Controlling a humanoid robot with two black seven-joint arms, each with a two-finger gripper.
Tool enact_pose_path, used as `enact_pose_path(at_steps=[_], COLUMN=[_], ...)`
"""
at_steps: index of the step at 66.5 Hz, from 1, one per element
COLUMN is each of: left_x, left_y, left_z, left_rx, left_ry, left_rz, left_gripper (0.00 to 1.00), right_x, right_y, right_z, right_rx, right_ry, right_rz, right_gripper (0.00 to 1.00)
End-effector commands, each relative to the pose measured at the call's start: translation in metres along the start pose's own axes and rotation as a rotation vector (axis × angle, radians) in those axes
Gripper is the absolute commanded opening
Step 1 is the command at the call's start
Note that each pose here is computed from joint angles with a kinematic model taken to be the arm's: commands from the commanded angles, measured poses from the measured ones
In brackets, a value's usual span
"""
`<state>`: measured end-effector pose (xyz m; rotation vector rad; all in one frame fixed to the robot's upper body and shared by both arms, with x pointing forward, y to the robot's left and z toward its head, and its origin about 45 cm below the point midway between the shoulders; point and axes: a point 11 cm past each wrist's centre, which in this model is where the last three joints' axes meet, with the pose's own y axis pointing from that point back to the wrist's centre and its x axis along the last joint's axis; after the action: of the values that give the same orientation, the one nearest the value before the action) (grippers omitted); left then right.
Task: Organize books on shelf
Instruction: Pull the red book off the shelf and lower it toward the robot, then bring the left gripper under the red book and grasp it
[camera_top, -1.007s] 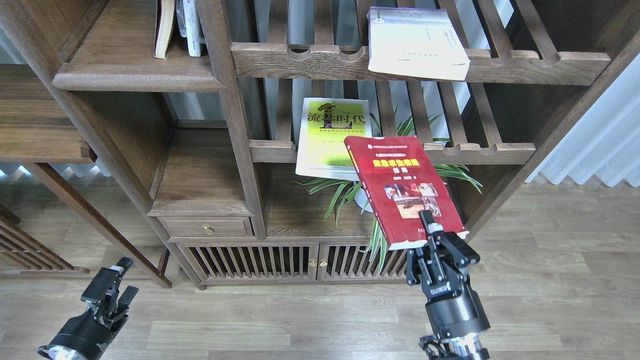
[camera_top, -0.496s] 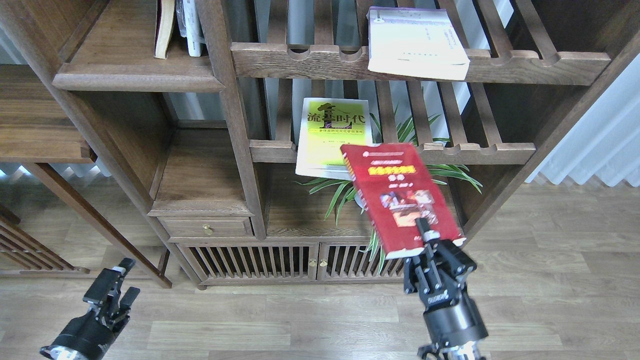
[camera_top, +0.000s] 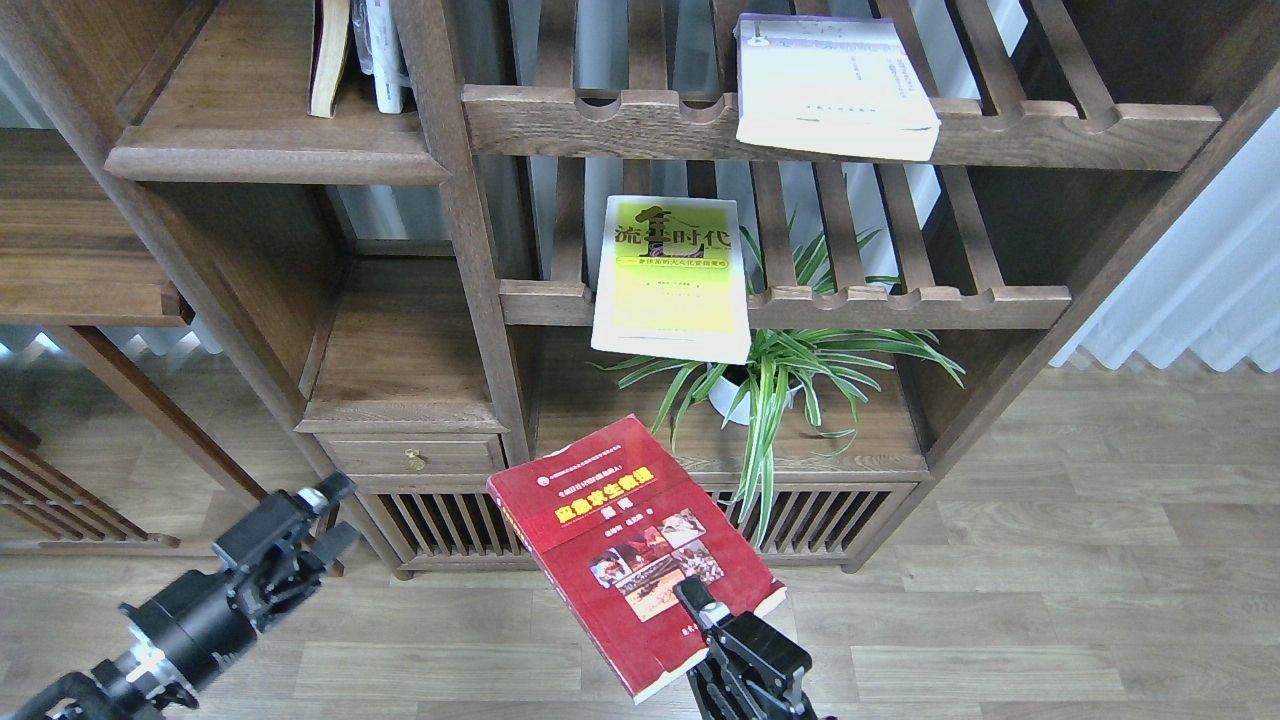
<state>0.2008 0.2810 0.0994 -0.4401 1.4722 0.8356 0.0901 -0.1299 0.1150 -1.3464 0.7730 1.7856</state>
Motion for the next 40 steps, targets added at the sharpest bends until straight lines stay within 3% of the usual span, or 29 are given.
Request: enact_pose_path(at_steps=[1,23,40], left_x=[0.001,-0.002,-0.018], left_y=[-0.006,-0.033,-0.056], left_z=[-0.015,-0.057,-0.063], left_rx=[0.033,0.141,0.168], left_ry=[0.024,0.053,0.036], left_rz=[-0.01,-0.05,-0.112], left_gripper=[1.0,1.0,1.0], right_x=[0.004,0.01,0.019], right_y=[0.0,0.003,0.009], right_z=[0.008,0.017,0.025], right_rx=[-0.026,-0.058,-0.085], right_ry=[-0.01,-0.007,-0.015], right_rz=[0.01,0.033,0.062], right_gripper=[0.03,0.03,0.03])
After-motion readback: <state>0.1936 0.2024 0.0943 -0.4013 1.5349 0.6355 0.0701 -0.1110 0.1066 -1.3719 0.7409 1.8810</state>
